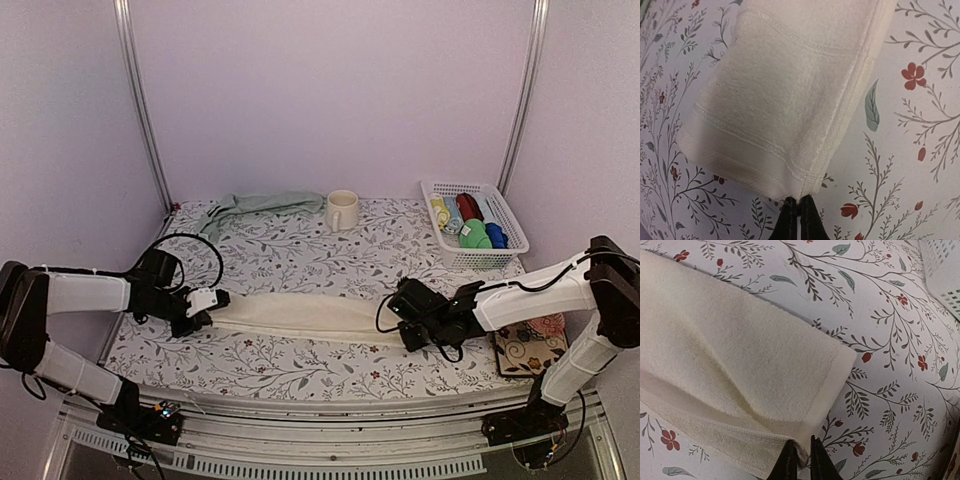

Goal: Roll the towels
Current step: Fold the towel at the center of the board, then smooth out the towel at the center of the board.

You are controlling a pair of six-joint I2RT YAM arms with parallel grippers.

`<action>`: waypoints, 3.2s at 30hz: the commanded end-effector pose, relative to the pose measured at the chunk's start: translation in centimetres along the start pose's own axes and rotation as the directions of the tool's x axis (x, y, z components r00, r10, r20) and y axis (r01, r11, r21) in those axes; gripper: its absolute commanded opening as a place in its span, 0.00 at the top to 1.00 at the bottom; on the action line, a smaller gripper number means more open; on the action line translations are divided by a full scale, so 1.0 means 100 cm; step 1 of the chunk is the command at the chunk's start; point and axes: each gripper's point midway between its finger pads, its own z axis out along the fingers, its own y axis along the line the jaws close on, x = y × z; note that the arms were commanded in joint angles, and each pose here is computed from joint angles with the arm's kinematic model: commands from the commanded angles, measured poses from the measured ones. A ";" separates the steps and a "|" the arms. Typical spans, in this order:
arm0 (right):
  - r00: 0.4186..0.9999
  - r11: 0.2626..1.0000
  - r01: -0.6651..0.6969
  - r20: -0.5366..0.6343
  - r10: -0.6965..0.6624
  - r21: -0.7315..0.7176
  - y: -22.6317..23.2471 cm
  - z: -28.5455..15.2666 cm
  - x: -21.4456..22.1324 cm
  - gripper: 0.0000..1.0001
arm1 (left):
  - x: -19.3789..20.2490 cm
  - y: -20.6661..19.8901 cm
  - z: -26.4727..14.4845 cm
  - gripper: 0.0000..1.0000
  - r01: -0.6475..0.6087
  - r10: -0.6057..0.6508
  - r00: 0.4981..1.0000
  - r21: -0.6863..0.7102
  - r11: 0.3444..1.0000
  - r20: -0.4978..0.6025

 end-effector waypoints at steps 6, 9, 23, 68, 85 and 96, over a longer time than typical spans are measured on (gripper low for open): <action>0.999 0.999 0.007 0.048 -0.006 -0.035 0.005 -0.018 -0.008 0.67 | 0.000 0.006 -0.003 0.84 0.004 -0.005 1.000 -0.012 1.000 -0.008; 0.998 0.999 0.002 0.064 0.002 -0.053 0.005 -0.025 -0.012 0.58 | -0.003 0.004 -0.009 0.69 -0.004 0.004 1.000 -0.004 1.000 0.005; 0.972 0.977 -0.098 0.191 0.134 -0.188 0.011 -0.044 -0.082 0.26 | -0.058 0.067 -0.065 0.19 0.110 -0.081 0.977 -0.138 0.984 0.199; 0.971 0.967 -0.237 -0.061 0.232 -0.096 -0.017 0.071 -0.048 0.84 | -0.024 0.107 0.064 0.77 0.475 -0.480 0.877 -0.149 0.867 0.005; 0.989 0.991 -0.131 0.068 0.133 -0.026 -0.023 0.022 -0.109 0.38 | -0.066 0.156 -0.008 0.24 0.475 -0.433 0.879 -0.288 0.832 0.201; 0.984 0.934 -0.159 0.026 0.177 -0.321 0.025 0.018 -0.100 0.48 | -0.076 0.126 0.008 0.35 0.471 -0.456 0.868 -0.034 0.881 0.196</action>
